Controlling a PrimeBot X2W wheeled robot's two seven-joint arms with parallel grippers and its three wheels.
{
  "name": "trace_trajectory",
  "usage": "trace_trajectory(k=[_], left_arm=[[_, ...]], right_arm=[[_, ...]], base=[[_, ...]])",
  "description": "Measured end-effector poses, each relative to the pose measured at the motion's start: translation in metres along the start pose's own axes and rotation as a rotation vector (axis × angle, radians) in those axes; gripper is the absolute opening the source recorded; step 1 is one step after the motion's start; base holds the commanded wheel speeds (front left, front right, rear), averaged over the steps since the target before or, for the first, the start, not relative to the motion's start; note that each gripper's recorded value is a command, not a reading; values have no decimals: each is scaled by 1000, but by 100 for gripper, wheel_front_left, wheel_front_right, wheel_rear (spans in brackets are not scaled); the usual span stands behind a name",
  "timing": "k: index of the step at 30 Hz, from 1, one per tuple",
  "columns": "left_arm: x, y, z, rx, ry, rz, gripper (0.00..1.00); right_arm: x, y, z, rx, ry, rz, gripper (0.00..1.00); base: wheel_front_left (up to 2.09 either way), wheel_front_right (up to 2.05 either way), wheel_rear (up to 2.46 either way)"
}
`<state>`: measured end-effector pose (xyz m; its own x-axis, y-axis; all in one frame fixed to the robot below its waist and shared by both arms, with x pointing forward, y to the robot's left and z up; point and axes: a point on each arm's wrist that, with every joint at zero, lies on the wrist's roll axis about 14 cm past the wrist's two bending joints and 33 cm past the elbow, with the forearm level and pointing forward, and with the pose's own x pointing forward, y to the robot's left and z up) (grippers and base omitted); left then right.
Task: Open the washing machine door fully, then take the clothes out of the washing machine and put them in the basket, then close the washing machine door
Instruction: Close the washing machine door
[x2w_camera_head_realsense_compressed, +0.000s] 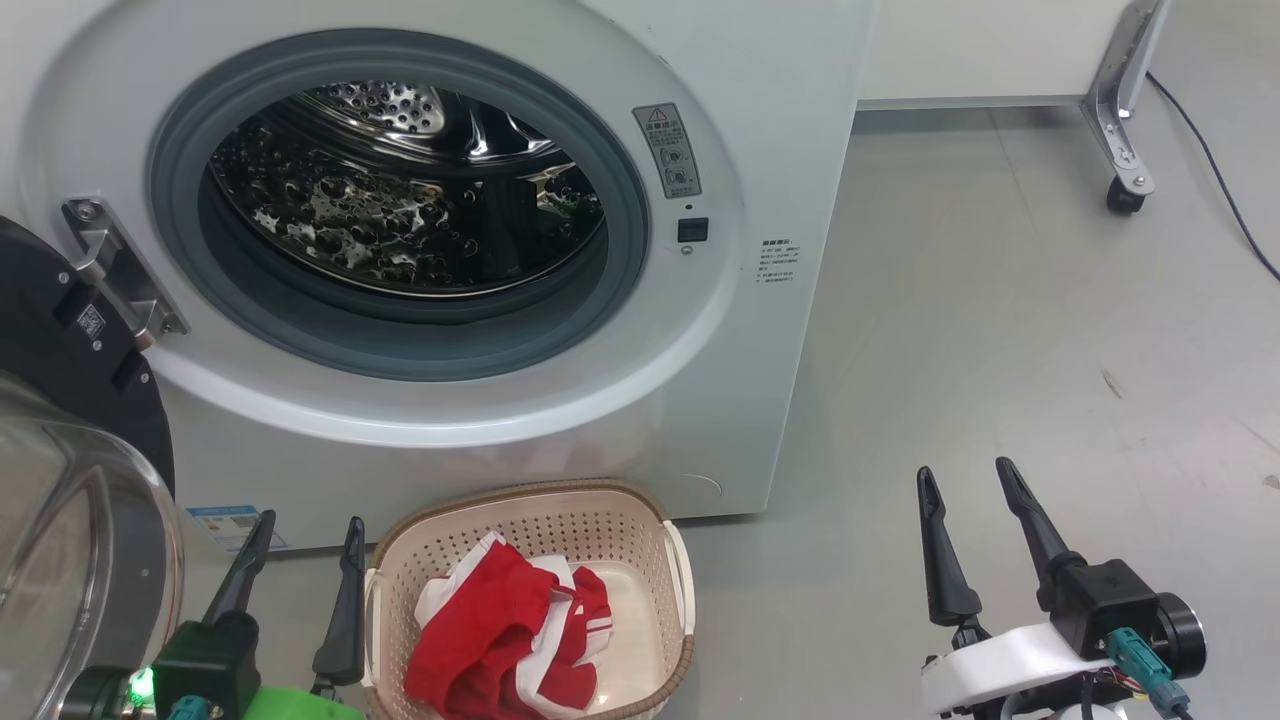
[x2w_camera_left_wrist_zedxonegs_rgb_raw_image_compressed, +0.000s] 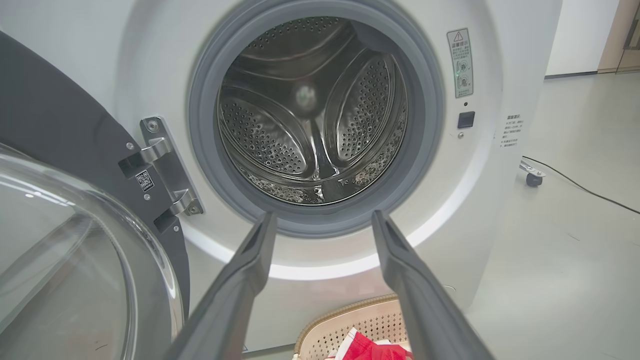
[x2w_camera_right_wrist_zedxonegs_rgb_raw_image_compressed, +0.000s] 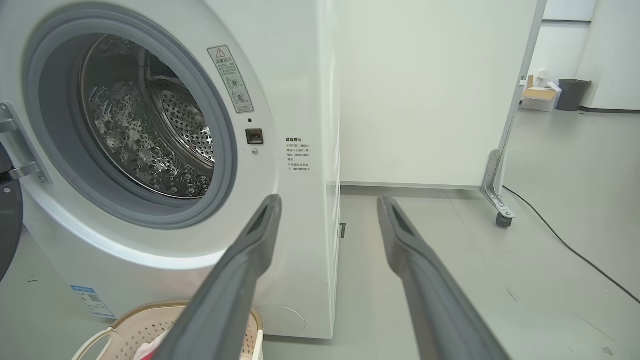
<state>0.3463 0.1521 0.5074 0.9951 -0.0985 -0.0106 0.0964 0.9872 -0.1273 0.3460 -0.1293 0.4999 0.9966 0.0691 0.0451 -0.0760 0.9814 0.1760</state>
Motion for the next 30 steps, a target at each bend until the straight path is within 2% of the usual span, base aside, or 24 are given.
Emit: trace_trajectory(k=[13, 30], left_arm=[[-1, -1, 4, 8, -7, 0, 100], [-2, -2, 7, 0, -16, 2, 100]], right_arm=[[0, -2, 0, -2, 1, -4, 100], [0, -2, -1, -2, 4, -3, 100]], base=[[-46, 102, -56], [-91, 120, -29]])
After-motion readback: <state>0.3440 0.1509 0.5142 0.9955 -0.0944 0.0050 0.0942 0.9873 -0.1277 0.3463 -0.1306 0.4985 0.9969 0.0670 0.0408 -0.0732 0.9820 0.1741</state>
